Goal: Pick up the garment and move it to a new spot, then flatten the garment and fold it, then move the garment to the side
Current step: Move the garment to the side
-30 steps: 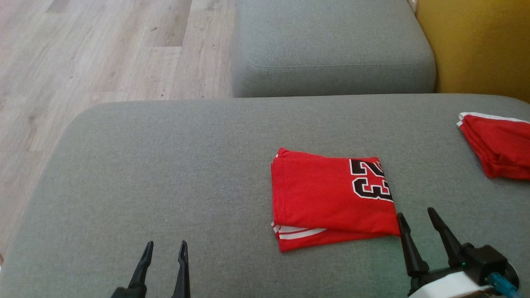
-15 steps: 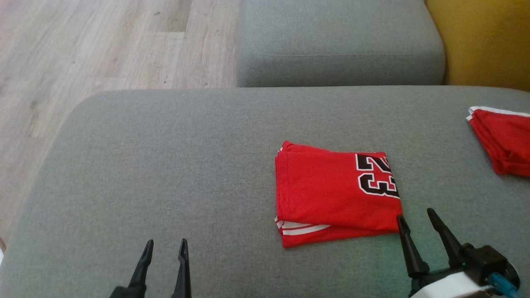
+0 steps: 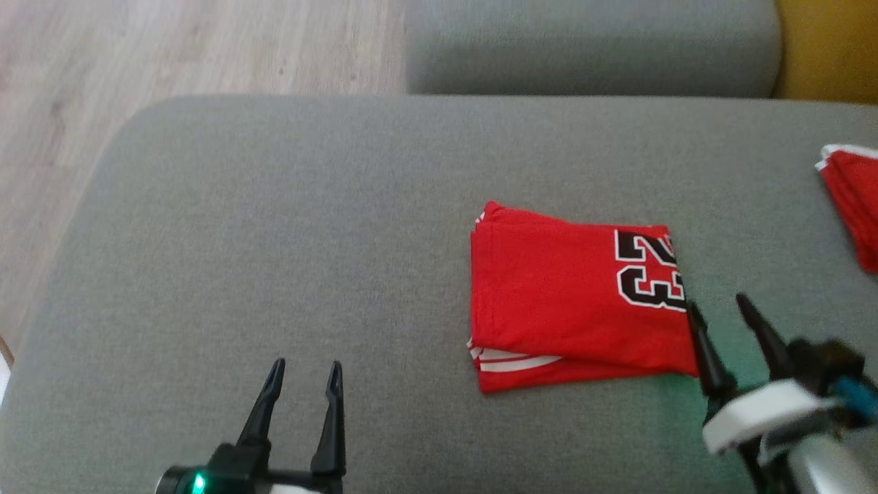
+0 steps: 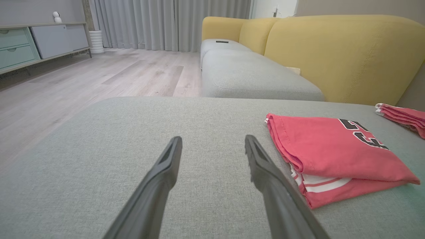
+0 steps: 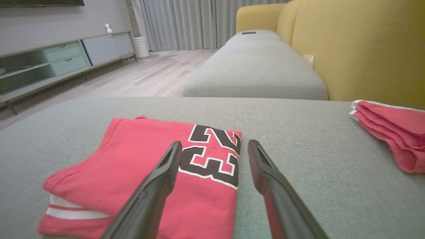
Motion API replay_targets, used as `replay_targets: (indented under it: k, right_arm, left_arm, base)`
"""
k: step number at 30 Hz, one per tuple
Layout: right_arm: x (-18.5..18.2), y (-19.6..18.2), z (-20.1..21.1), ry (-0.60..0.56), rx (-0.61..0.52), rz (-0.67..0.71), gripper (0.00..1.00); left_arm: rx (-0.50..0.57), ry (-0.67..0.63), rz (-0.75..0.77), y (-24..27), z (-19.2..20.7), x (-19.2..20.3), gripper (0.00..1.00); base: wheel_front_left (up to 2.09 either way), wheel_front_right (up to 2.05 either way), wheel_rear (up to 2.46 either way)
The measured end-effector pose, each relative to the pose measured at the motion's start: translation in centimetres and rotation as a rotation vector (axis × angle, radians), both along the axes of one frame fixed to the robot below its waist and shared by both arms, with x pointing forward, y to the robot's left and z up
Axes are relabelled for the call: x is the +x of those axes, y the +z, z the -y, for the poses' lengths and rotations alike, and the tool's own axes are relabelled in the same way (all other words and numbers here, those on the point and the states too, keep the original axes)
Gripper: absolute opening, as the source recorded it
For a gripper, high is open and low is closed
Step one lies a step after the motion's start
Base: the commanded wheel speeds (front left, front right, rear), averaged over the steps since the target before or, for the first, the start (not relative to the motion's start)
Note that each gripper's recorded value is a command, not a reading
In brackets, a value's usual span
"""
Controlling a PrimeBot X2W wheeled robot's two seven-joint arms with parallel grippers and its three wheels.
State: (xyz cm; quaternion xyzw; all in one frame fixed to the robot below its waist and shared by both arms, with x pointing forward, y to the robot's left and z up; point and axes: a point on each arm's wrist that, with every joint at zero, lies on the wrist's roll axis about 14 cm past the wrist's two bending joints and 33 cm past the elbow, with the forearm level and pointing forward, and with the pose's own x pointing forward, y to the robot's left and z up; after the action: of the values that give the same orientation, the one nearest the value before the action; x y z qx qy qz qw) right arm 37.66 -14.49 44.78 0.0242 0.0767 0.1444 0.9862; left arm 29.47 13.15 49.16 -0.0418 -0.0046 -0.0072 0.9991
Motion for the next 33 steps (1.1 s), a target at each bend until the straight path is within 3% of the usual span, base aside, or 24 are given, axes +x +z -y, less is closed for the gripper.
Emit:
replay_targets:
  k: [8,17,18,19,20,22,23,28,33]
  right_arm:
    - [5.0,-3.3,2.3,-0.061,0.028,-0.267,1.00]
    - [4.0,-8.7,1.2,-0.009,0.030,-0.516,1.00]
    - [4.0,-8.9,1.0,-0.005,0.042,-0.523,0.89]
    - [4.1,-9.0,0.8,-0.001,0.053,-0.529,0.67]
    - [4.3,-9.0,0.6,0.004,0.059,-0.536,0.67]
    - [4.7,-8.9,0.6,0.008,0.069,-0.540,0.16]
    - [4.9,-9.0,0.6,0.009,0.072,-0.543,0.00]
    - [6.0,-8.8,1.5,0.007,0.061,-0.540,0.00]
    - [9.9,-6.8,5.8,-0.049,-0.014,-0.466,0.00]
  left_arm:
    - [-0.002,-0.039,-0.001,0.1,1.5,2.5,1.00]
    - [-0.001,-0.026,-0.048,-1.3,1.5,3.6,1.00]
    - [0.000,-0.022,-0.053,-1.4,1.5,3.7,1.00]
    - [0.001,-0.023,-0.056,-1.6,1.5,3.8,1.00]
    - [0.001,-0.023,-0.060,-1.7,1.5,3.9,1.00]
    - [0.001,-0.032,-0.061,-1.8,1.8,4.3,1.00]
    - [0.001,-0.037,-0.059,-1.7,1.9,4.5,1.00]
    - [-0.003,-0.071,-0.055,-1.8,3.0,5.8,1.00]
    - [-0.012,-0.117,-0.035,-1.6,4.4,8.1,1.00]
  base:
    - [0.00,0.00,0.00]
    - [0.00,0.00,0.00]
    - [0.00,0.00,0.00]
    - [0.00,0.00,0.00]
    - [0.00,0.00,0.00]
    - [0.00,0.00,0.00]
    - [0.00,0.00,0.00]
    - [0.00,0.00,0.00]
    - [0.00,0.00,0.00]
